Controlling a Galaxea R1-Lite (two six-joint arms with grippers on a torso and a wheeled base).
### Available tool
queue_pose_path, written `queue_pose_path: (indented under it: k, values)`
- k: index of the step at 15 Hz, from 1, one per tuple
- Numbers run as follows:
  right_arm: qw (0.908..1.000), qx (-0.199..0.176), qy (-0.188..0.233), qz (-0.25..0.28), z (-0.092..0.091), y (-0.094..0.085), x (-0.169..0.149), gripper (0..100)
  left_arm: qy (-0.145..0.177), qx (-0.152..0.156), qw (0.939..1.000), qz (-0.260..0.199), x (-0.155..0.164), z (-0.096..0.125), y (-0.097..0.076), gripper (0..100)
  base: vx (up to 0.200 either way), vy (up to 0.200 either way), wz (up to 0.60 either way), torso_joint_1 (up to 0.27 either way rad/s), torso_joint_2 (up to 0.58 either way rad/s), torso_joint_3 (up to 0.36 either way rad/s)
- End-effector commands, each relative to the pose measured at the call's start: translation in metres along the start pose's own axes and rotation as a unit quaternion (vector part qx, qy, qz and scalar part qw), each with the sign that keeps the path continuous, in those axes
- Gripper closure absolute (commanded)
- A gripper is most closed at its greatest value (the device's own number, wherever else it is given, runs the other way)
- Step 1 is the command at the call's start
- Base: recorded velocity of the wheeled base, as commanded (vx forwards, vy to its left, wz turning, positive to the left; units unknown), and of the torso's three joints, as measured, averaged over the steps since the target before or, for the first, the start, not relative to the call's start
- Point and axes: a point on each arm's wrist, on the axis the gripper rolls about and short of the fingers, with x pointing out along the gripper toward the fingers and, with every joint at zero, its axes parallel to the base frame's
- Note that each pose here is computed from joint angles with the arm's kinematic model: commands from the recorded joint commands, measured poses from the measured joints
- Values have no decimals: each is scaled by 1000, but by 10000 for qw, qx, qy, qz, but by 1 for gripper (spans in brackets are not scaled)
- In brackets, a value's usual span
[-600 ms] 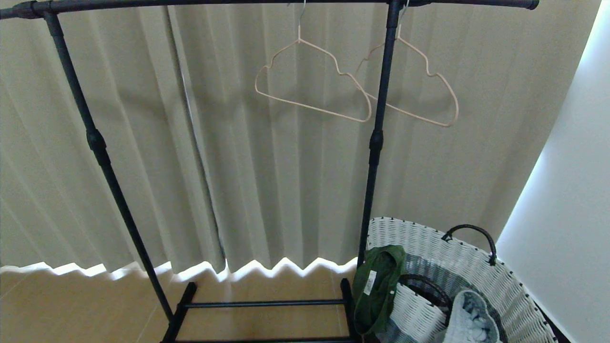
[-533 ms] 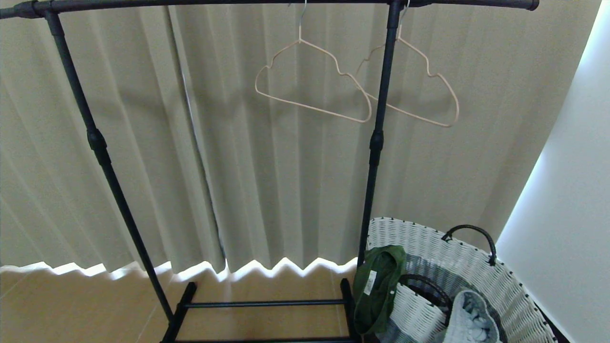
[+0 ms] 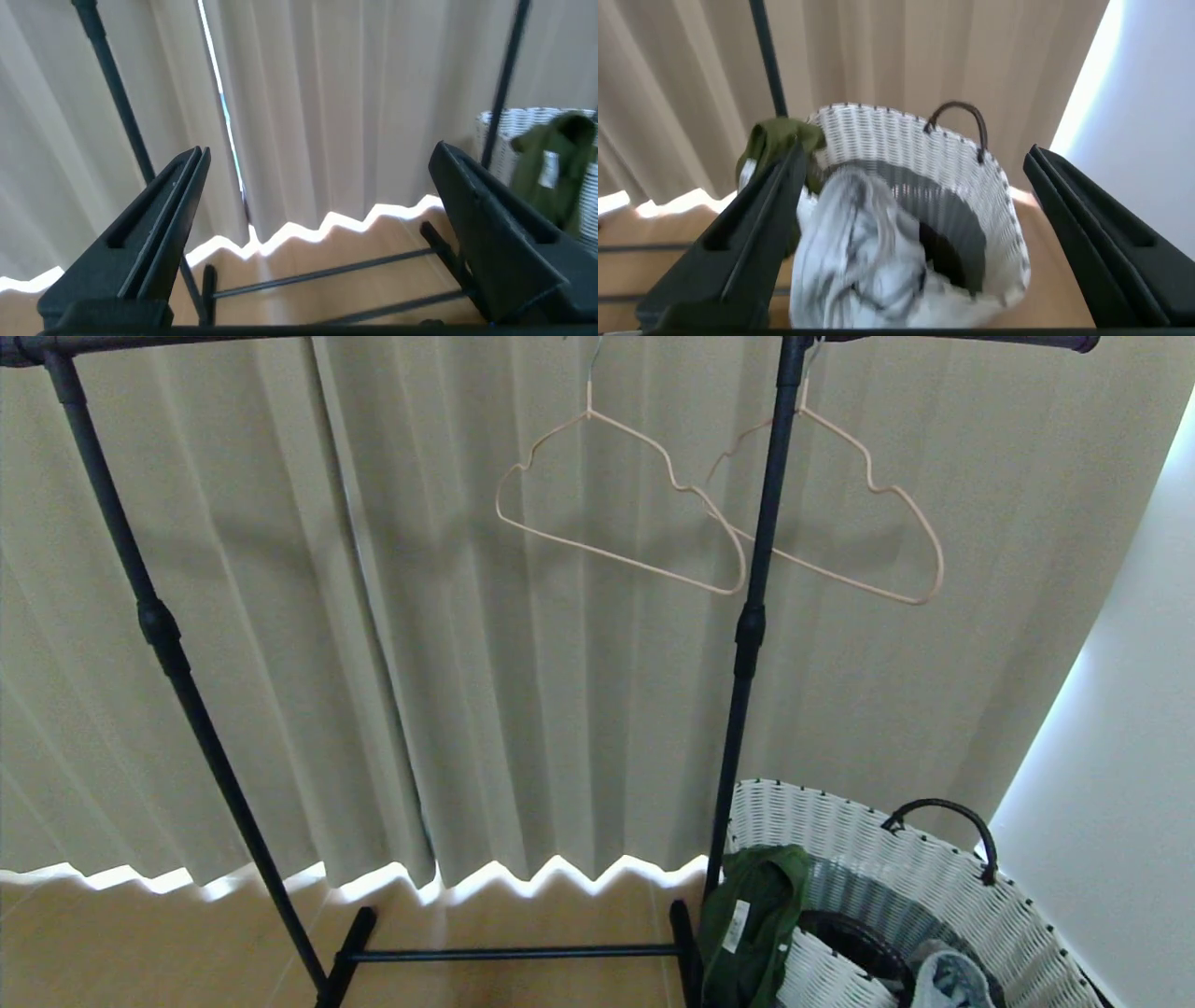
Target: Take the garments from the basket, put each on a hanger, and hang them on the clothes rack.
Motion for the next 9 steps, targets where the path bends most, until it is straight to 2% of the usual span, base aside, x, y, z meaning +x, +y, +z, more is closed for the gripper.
queue_pose_path:
  k: [1, 9]
  values:
    - [10000, 1, 3, -4, 0, 0, 0, 0, -9, 3, 10000, 6, 0, 0, 0, 0, 200, 0, 0, -2, 2, 7]
    - [10000, -14, 3, 4, 0, 0, 0, 0, -10, 10, 10000, -2, 0, 0, 0, 0, 0, 0, 0, 0, 0, 0]
